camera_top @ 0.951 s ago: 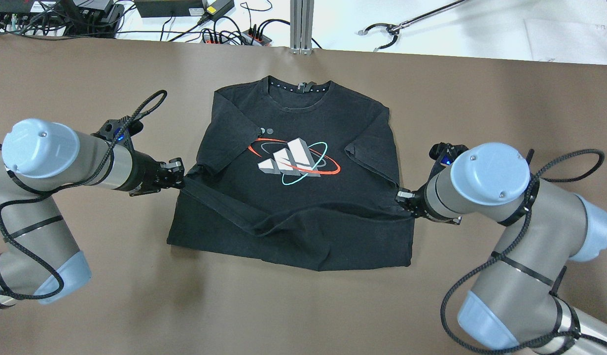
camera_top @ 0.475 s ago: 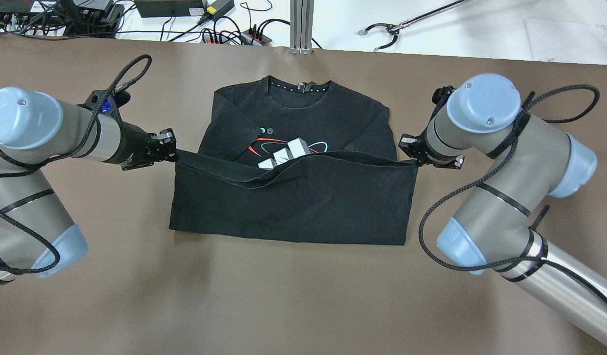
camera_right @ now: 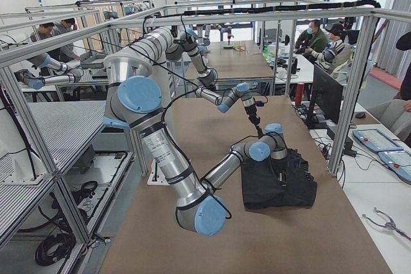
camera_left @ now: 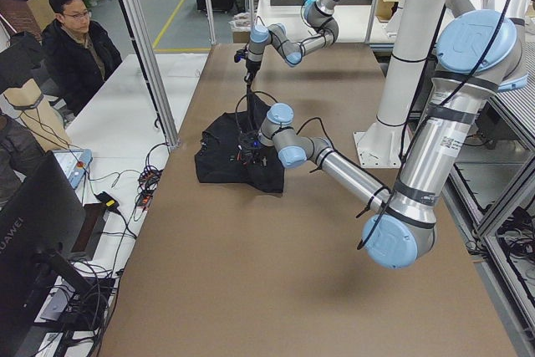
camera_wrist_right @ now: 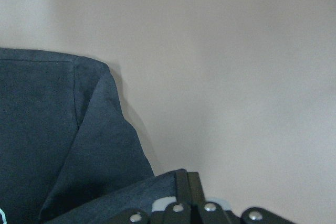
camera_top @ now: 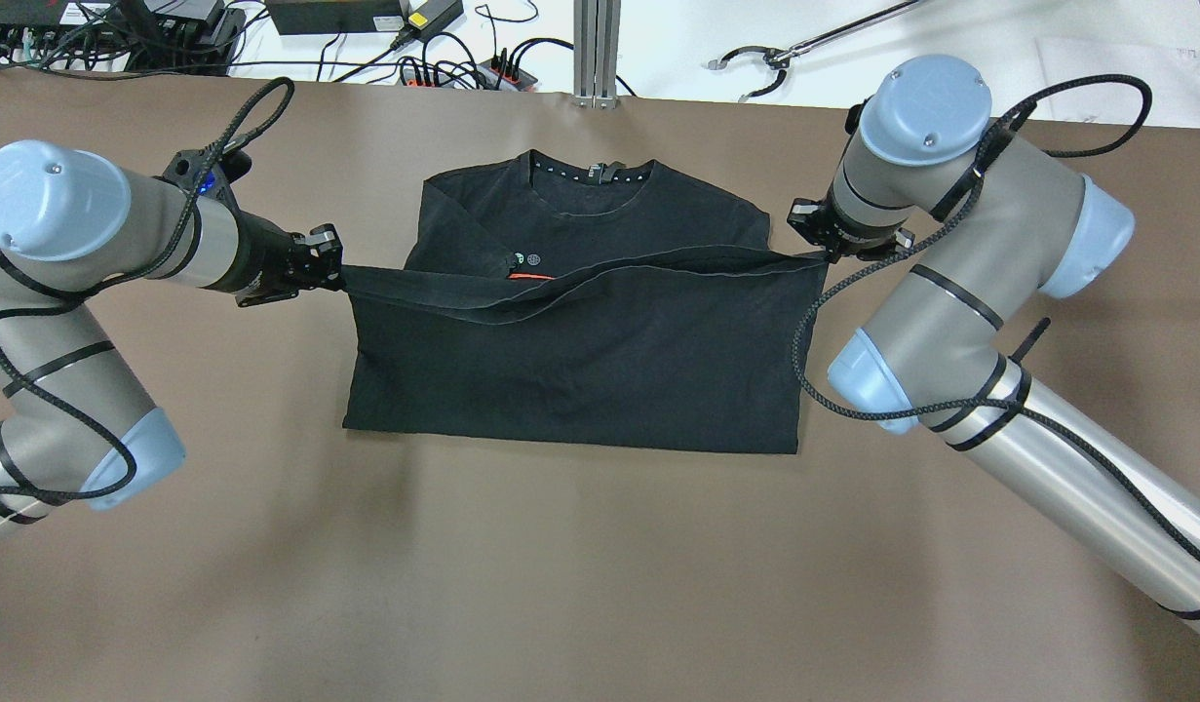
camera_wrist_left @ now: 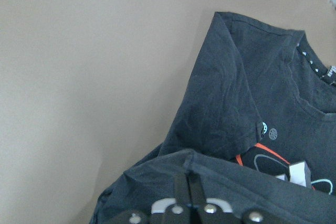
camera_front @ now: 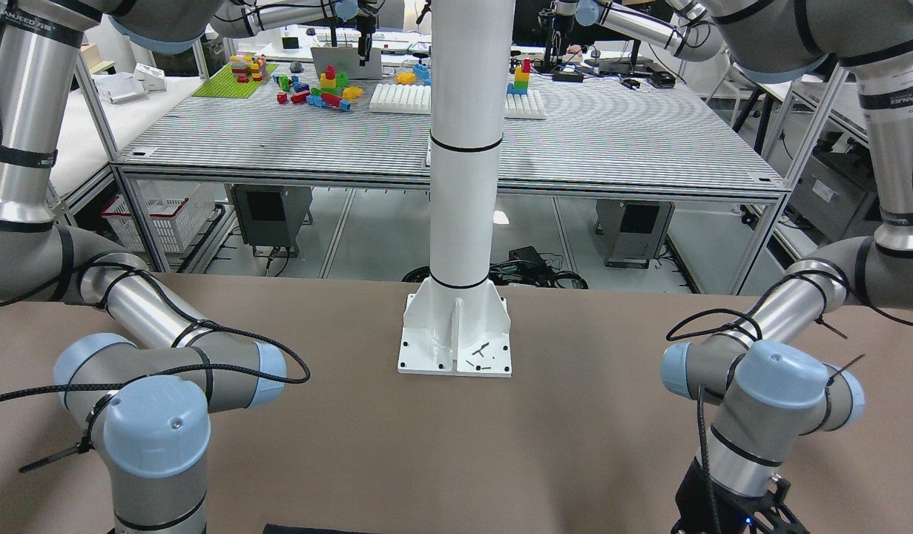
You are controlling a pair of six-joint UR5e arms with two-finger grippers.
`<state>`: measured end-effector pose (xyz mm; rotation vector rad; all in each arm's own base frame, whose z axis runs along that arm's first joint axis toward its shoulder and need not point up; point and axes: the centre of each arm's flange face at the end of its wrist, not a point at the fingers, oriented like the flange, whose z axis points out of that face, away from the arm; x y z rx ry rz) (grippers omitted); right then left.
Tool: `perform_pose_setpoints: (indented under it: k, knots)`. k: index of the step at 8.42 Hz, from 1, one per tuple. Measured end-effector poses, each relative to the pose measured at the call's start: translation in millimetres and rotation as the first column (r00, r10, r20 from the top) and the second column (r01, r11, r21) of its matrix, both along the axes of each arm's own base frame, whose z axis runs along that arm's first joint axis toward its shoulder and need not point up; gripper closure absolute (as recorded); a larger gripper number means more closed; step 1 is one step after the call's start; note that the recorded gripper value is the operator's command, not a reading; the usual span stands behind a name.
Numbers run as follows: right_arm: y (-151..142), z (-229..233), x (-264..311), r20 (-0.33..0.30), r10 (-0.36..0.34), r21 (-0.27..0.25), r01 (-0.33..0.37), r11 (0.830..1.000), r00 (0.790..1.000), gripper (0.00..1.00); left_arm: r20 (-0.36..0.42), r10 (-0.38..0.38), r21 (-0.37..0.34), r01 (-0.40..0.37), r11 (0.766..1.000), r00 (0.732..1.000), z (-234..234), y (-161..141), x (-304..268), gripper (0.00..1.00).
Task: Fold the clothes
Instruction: 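Lift the hem with both grippers and fold it toward the collar, then lower the folded hem near the collar and open both grippers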
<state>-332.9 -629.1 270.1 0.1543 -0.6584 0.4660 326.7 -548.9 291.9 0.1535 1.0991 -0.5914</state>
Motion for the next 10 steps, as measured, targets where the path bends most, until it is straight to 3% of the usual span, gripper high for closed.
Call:
perform_pose_setpoints:
  k: [3, 5, 8, 10]
  knots:
    - [-39, 3, -14, 0.005, 0.004, 0.026, -0.004, 1.000, 1.000, 1.00, 0.008, -0.033, -0.004, 0.033, 0.999, 0.999, -8, -37, -7, 1.00]
    - [-42, -9, -16, 0.031, -0.001, 0.038, 0.000, 0.999, 1.000, 1.00, -0.017, -0.014, 0.000, 0.014, 1.000, 1.000, -18, -35, -13, 1.00]
    - [7, -27, 21, 0.108, -0.051, -0.008, 0.052, 0.999, 0.993, 1.00, -0.065, 0.027, 0.027, -0.025, 0.999, 0.998, -24, 8, -40, 1.00]
    - [30, -29, 42, 0.101, -0.058, -0.027, 0.061, 0.998, 0.993, 1.00, -0.070, 0.038, 0.028, -0.036, 0.999, 0.997, -18, 27, -52, 1.00]
